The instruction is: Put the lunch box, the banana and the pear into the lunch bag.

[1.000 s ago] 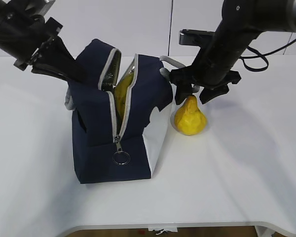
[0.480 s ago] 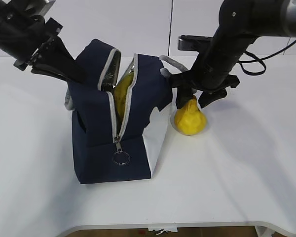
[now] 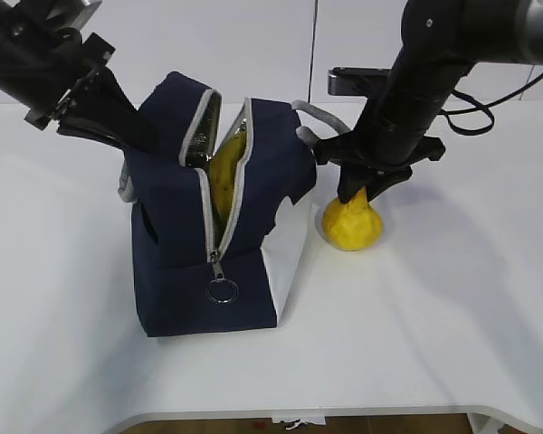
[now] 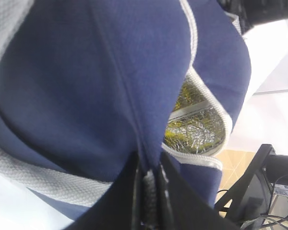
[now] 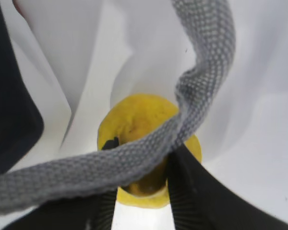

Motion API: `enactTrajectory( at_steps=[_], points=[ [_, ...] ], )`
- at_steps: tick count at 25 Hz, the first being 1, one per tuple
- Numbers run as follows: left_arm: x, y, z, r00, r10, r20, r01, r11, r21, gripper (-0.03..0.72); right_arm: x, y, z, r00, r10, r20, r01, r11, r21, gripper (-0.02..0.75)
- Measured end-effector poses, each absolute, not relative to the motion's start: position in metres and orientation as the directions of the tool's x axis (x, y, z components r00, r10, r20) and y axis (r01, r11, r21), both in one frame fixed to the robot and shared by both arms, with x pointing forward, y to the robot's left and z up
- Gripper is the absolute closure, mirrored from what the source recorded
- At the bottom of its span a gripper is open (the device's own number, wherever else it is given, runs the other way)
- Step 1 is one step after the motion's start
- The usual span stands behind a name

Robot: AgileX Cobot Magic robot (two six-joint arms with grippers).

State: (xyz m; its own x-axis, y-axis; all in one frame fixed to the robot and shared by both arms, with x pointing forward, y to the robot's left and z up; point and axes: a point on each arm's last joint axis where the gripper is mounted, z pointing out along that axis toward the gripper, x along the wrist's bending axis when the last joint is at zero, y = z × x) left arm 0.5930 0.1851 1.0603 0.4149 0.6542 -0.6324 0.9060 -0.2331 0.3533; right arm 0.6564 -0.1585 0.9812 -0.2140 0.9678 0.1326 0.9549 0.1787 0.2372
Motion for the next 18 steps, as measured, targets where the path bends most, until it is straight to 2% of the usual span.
enactTrajectory(
  at_steps=[8, 15, 18],
  points=[
    [0.593, 0.185, 1.060, 0.415, 0.654, -0.632, 0.906, -0.233, 0.353, 0.676, 0.643, -0.166, 0.985, -0.244, 0.967, 0.076, 0.967, 0.236, 0.100, 0.498],
    [0.593, 0.185, 1.060, 0.415, 0.655, -0.632, 0.906, -0.233, 0.353, 0.676, 0.638, -0.170, 0.992, -0.256, 0.965, 0.046, 0.964, 0.252, 0.085, 0.500],
    [0.593, 0.185, 1.060, 0.415, 0.655, -0.632, 0.906, -0.233, 0.353, 0.676, 0.632, -0.173, 1.012, -0.263, 0.964, 0.031, 0.959, 0.258, 0.121, 0.500]
  ],
)
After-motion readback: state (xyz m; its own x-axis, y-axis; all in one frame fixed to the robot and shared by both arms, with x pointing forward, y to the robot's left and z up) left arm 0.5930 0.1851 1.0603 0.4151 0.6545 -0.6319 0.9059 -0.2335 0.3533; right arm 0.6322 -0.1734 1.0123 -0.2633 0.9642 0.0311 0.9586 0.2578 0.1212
